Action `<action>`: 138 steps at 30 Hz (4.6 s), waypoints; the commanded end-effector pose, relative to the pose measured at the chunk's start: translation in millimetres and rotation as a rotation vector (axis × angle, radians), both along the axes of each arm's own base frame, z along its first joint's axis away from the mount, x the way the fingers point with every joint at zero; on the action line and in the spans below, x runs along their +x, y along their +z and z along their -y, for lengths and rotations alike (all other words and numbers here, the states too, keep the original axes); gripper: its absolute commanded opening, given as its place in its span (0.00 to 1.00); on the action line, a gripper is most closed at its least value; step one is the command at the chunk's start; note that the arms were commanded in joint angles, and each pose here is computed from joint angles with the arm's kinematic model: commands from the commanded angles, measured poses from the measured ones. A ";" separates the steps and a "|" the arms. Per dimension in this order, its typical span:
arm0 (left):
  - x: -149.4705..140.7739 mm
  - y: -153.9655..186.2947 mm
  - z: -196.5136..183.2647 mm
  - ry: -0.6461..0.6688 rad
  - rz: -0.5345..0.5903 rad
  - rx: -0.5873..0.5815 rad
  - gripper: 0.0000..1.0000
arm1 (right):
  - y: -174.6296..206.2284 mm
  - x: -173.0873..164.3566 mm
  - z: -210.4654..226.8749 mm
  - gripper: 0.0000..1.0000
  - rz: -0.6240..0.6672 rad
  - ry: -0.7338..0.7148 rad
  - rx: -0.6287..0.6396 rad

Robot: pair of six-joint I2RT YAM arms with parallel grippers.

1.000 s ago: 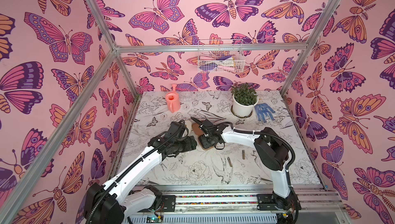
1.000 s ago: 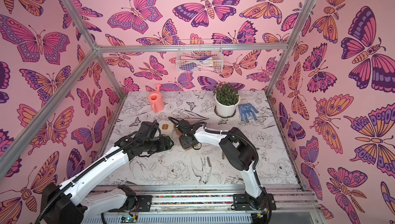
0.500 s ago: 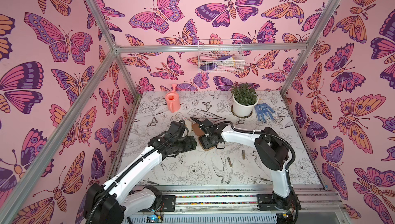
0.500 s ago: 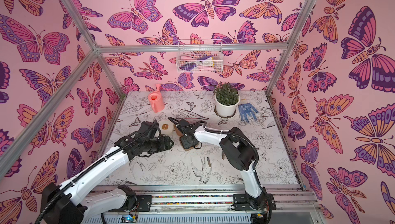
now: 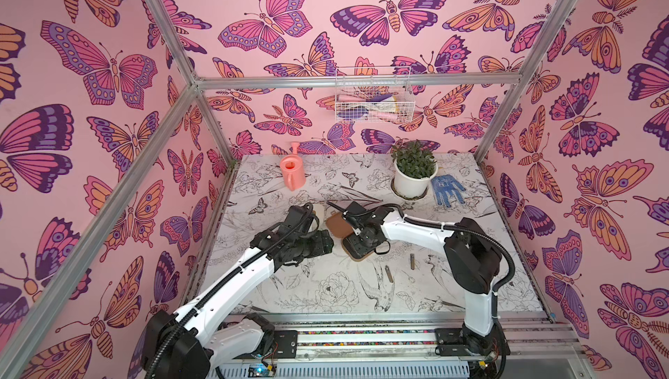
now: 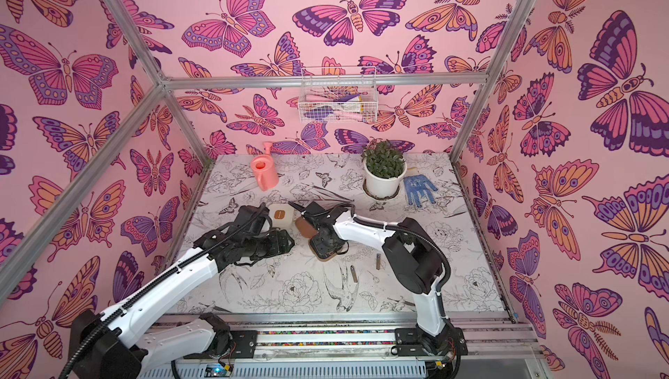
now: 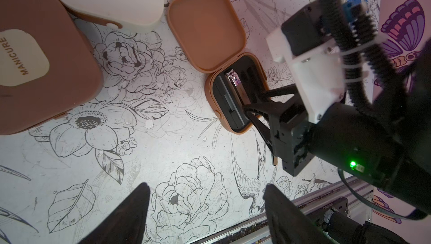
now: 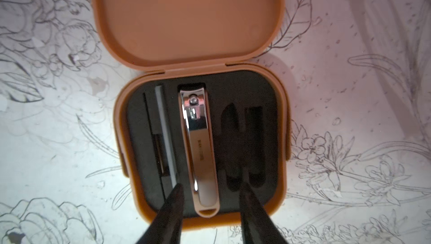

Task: Organize nail clipper sets
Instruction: Place the nail clipper in the storage box, then adjust the nail clipper in the storage box, then pick up the nail clipper from the center of the board.

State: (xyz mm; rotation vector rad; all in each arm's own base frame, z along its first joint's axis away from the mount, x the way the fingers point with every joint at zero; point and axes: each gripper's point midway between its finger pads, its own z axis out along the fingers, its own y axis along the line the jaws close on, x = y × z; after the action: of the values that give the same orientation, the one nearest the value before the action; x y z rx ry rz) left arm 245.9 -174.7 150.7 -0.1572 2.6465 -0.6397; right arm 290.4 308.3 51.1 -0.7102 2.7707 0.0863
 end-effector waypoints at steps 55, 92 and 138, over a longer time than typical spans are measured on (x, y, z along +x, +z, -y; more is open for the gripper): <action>-1.2 -4.3 -0.2 0.003 -0.021 0.001 0.79 | -33.1 -24.5 23.0 0.00 -0.095 -0.008 -0.094; -5.6 17.3 3.2 -0.041 0.045 -0.039 0.80 | -10.7 -88.4 84.5 0.44 -0.072 -0.182 0.088; -4.1 13.9 2.5 -0.035 0.047 -0.034 0.78 | 22.9 -51.8 59.0 0.00 0.053 0.136 -0.064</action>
State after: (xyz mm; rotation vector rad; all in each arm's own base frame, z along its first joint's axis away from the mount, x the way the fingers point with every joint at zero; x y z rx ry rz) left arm 242.2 -177.7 163.2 -0.1104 2.6109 -0.6883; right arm 226.2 245.2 60.8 -0.7316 2.7623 0.0673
